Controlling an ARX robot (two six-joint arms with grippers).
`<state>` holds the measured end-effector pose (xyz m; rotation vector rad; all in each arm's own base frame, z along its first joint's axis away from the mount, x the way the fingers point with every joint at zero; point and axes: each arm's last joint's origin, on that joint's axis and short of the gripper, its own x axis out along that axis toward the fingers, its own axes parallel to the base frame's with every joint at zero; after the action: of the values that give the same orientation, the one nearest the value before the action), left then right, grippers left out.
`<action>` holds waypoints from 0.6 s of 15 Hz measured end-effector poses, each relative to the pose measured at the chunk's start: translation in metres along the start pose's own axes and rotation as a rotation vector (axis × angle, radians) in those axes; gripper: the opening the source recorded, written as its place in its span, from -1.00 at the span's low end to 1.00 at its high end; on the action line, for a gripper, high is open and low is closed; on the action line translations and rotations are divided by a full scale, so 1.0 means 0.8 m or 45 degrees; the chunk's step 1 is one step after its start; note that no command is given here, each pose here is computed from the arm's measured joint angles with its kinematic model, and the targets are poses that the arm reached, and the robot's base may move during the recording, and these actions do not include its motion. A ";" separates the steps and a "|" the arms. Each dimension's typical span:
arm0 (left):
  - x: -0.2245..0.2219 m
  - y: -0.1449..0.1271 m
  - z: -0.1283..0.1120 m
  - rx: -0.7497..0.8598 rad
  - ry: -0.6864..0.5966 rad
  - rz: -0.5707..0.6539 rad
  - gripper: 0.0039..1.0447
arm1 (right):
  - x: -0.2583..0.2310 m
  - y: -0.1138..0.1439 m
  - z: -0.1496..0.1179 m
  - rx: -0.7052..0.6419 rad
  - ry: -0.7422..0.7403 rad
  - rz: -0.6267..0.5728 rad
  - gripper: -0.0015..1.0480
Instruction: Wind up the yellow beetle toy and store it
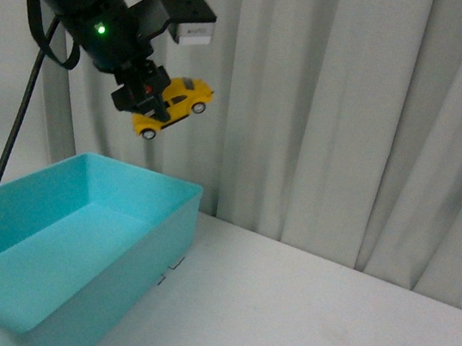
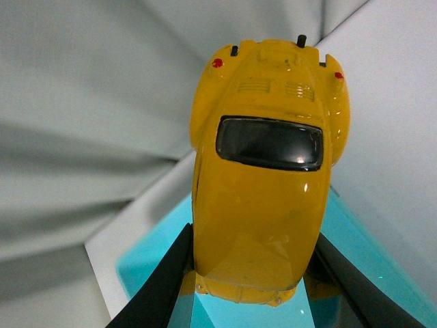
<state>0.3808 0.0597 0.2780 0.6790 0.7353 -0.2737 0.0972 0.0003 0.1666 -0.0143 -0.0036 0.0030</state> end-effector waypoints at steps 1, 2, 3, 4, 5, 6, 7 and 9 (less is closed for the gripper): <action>0.007 0.004 -0.022 -0.131 0.081 0.038 -0.27 | 0.000 0.000 0.000 0.000 0.000 0.000 0.87; 0.014 0.007 -0.037 -0.221 0.135 0.065 -0.27 | 0.000 0.000 0.000 0.000 0.000 0.000 0.87; 0.030 0.006 -0.062 -0.343 0.268 0.094 -0.27 | 0.000 0.000 0.000 0.000 0.000 0.000 0.87; 0.044 0.002 -0.078 -0.418 0.338 0.071 -0.27 | 0.000 0.000 0.000 0.000 0.000 0.000 0.87; 0.057 -0.005 -0.088 -0.459 0.391 0.068 -0.27 | 0.000 0.000 0.000 0.000 0.000 0.000 0.87; 0.064 -0.010 -0.095 -0.487 0.416 0.046 -0.27 | 0.000 0.000 0.000 0.000 0.000 0.000 0.87; 0.073 -0.017 -0.102 -0.502 0.443 0.035 -0.27 | 0.000 0.000 0.000 0.000 0.000 0.000 0.87; 0.091 -0.025 -0.114 -0.522 0.496 0.070 -0.27 | 0.000 0.000 0.000 0.000 0.000 0.000 0.87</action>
<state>0.3765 0.1044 0.1685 0.3615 1.1051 0.0668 0.0972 0.0003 0.1666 -0.0143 -0.0040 0.0030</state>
